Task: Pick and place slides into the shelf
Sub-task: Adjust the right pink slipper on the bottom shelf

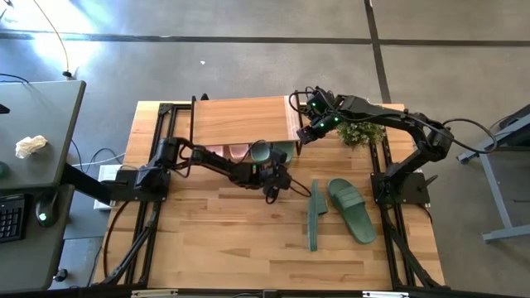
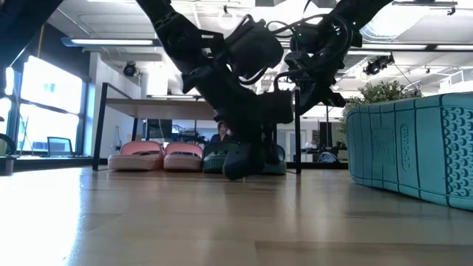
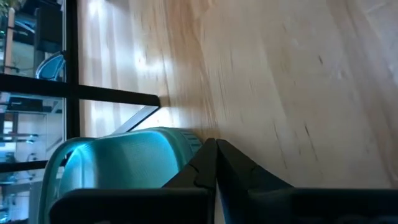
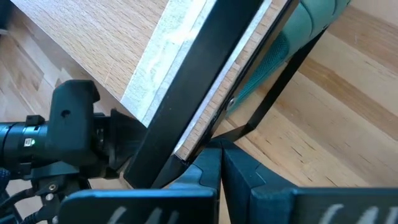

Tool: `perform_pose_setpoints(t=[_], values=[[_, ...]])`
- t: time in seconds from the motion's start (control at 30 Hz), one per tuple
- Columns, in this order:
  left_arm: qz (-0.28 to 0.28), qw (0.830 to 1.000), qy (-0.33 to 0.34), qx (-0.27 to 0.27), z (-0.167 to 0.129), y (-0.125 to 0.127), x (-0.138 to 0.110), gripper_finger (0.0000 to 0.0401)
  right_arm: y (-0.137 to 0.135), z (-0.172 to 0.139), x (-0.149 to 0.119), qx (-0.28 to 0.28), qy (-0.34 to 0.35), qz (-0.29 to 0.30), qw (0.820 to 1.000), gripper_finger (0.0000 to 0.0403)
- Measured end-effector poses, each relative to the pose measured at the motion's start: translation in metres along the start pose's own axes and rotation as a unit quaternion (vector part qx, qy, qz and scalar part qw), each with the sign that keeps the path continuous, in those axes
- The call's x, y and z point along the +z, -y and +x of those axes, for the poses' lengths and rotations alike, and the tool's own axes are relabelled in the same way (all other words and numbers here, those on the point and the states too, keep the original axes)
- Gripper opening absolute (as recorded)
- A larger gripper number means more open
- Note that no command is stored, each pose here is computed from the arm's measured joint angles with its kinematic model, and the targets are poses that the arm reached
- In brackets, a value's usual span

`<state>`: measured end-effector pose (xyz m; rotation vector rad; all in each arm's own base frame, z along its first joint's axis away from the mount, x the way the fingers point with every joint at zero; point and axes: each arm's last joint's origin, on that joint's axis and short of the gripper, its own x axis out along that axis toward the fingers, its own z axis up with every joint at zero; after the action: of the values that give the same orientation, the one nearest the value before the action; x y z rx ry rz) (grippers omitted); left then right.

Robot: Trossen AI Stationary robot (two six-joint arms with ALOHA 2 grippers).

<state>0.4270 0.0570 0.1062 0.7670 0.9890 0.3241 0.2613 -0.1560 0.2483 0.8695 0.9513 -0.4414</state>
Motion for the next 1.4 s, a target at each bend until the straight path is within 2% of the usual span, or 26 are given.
perform_pose_setpoints(t=[1.4], values=[[-0.056,0.996,-0.026,0.062,0.012,-0.018,-0.011,0.0,0.0,0.0,0.001,0.001,0.003,-0.003,1.0,0.0]])
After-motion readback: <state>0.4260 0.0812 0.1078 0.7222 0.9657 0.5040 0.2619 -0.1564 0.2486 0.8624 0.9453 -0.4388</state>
